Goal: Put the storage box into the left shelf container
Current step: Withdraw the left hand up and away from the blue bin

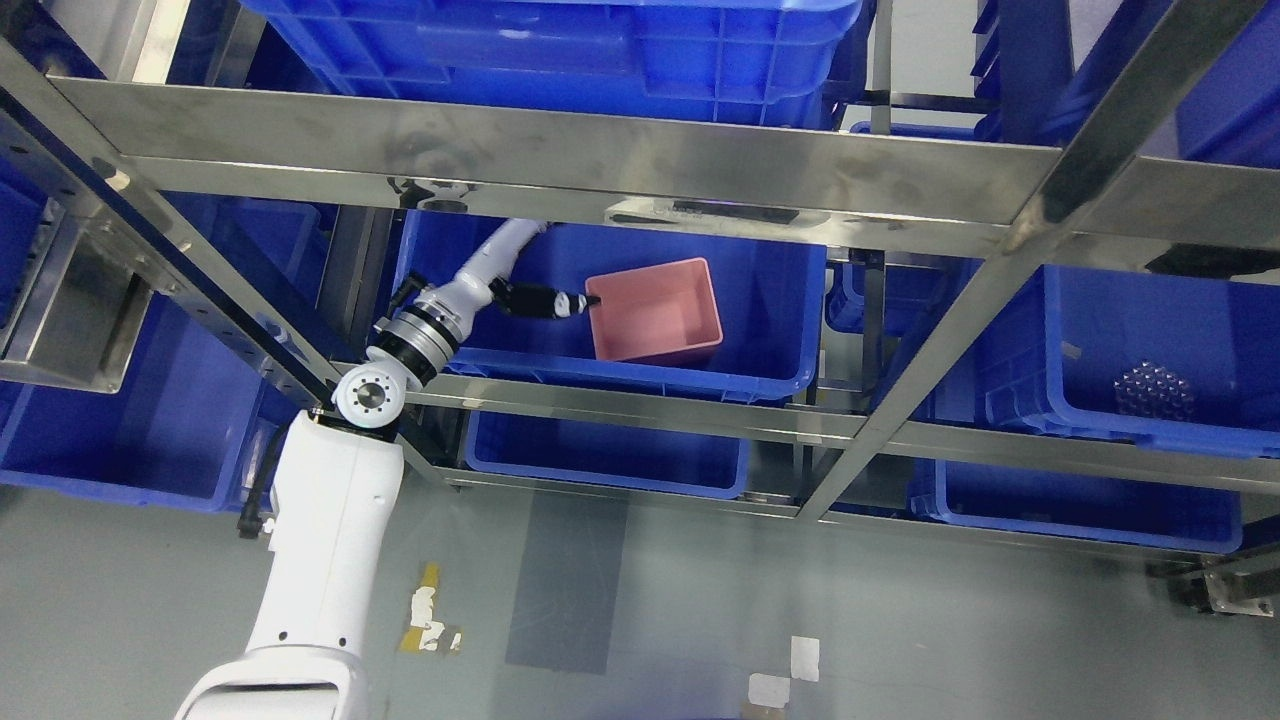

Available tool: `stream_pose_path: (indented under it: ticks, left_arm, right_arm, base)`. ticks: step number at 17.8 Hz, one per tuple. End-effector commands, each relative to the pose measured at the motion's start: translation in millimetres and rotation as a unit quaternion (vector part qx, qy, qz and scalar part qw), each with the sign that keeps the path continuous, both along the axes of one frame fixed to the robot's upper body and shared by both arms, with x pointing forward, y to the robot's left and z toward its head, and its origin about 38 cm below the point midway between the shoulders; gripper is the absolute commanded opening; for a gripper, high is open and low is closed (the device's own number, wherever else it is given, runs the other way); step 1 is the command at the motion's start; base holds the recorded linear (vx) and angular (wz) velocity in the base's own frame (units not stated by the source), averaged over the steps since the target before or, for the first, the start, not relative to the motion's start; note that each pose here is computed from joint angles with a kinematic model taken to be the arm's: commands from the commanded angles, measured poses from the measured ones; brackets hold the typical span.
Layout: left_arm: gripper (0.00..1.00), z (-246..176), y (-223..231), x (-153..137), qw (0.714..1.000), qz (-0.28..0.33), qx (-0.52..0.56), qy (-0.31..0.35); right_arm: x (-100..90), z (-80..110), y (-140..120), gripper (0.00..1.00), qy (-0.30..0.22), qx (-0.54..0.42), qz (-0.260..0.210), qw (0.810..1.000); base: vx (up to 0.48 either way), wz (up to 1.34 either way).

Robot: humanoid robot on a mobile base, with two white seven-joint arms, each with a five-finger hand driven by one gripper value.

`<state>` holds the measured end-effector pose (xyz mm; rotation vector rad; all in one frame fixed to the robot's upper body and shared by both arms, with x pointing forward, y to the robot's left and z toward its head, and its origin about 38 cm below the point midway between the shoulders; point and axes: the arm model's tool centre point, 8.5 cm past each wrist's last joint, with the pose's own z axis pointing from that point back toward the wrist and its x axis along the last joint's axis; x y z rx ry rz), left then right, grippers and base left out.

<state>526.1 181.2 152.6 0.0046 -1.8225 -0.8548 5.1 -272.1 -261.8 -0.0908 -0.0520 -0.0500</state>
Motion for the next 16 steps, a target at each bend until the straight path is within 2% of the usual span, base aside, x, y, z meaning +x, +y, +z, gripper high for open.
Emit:
stream_pose_path:
  ticks: [1, 3, 5, 8, 11, 16]
  left_arm:
    - [0.87, 33.6, 43.7, -11.1, 0.977, 0.065, -0.204, -0.016]
    - [0.92, 34.4, 43.0, -37.3, 0.968, 0.072, -0.242, 0.000]
    - [0.99, 51.7, 46.5, -61.8, 0.958, 0.095, -0.267, -0.035]
    - [1.00, 39.3, 38.6, -101.7, 0.958, 0.090, -0.270, -0.039]
    - [1.00, 26.2, 25.9, -123.3, 0.959, 0.066, -0.270, -0.051]
    - [1.00, 4.5, 26.5, -146.8, 0.959, 0.065, -0.272, -0.050]
  right_arm:
    - [8.0, 1.0, -11.6, 1.00, -0.011, -0.009, -0.010, 1.000]
    - [7.9, 1.0, -11.8, 1.00, -0.011, -0.009, -0.010, 1.000]
    - [7.9, 1.0, -11.8, 1.00, -0.011, -0.009, -0.010, 1.000]
    - [7.9, 1.0, -11.8, 1.00, -0.011, -0.009, -0.010, 1.000]
    - [9.1, 1.0, -11.8, 1.00, -0.012, -0.009, -0.010, 1.000]
    - [8.1, 1.0, -11.8, 1.00, -0.012, -0.010, -0.010, 1.000]
  base:
    - [0.000, 0.00]
    - [0.000, 0.00]
    - [0.000, 0.00]
    - [0.000, 0.00]
    - [0.000, 0.00]
    - [0.000, 0.00]
